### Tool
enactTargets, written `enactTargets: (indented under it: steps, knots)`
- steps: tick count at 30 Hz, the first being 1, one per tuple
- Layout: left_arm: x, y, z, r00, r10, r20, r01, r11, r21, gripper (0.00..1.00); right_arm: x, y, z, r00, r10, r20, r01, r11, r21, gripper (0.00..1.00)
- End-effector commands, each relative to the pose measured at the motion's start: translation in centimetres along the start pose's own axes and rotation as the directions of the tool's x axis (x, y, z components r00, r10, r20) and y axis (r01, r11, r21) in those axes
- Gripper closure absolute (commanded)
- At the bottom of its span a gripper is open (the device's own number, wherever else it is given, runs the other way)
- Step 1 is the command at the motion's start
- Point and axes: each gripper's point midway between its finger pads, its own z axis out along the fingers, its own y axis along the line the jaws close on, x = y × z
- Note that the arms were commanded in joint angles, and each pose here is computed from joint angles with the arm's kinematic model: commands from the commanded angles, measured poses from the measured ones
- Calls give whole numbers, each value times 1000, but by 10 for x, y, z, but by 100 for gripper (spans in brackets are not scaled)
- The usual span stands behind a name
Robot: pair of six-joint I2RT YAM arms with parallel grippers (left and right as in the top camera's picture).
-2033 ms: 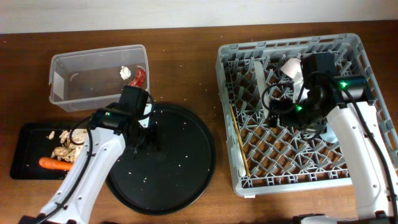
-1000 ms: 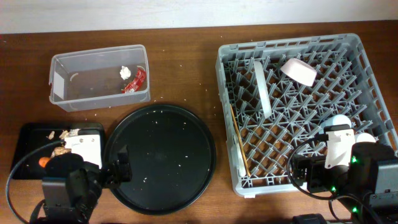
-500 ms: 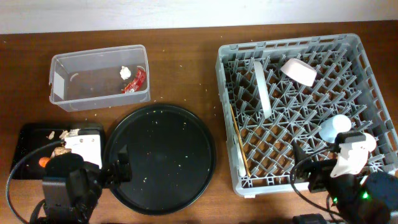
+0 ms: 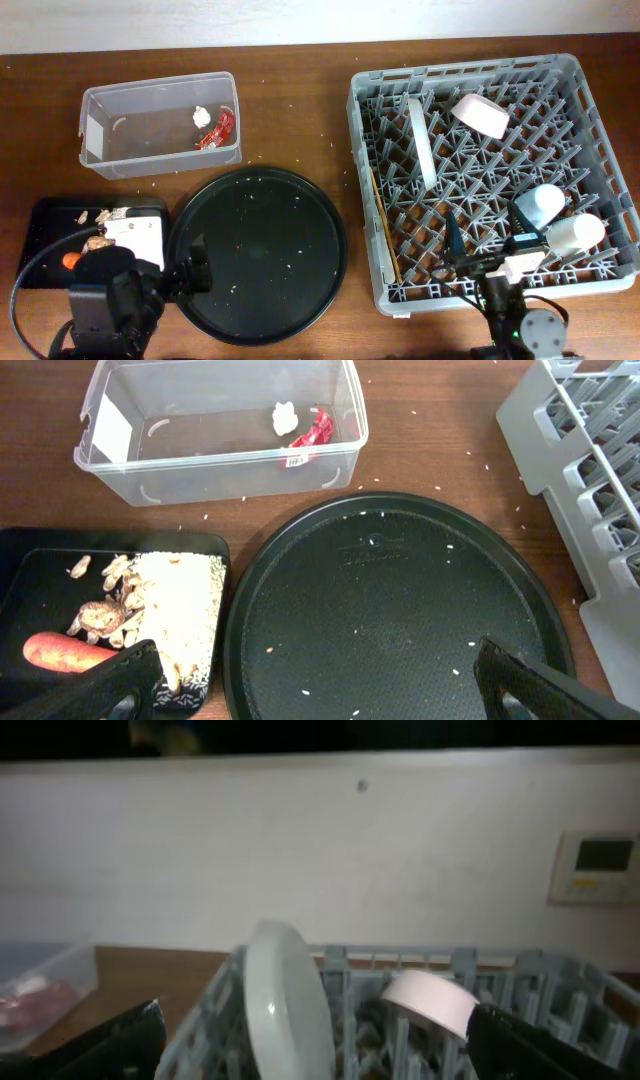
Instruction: Sort waste into correct bins and load items into the dishwasher rack
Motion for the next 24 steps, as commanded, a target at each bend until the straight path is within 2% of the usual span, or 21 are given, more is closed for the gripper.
enactTargets:
  steps: [1,5,24]
  knots:
    - [0,2,1,1000,10,0,-10,1000,-13,1,32,-6,1,998,-7,-57,9,1000,27,2]
    - [0,3,1,1000,10,0,-10,1000,-13,1,71,-4,-4,976,-3,-218,6,1000,12,2]
    - [1,2,1,1000,10,-1,-10,1000,-13,1,71,-4,-4,977,-1,-215,4,1000,14,2]
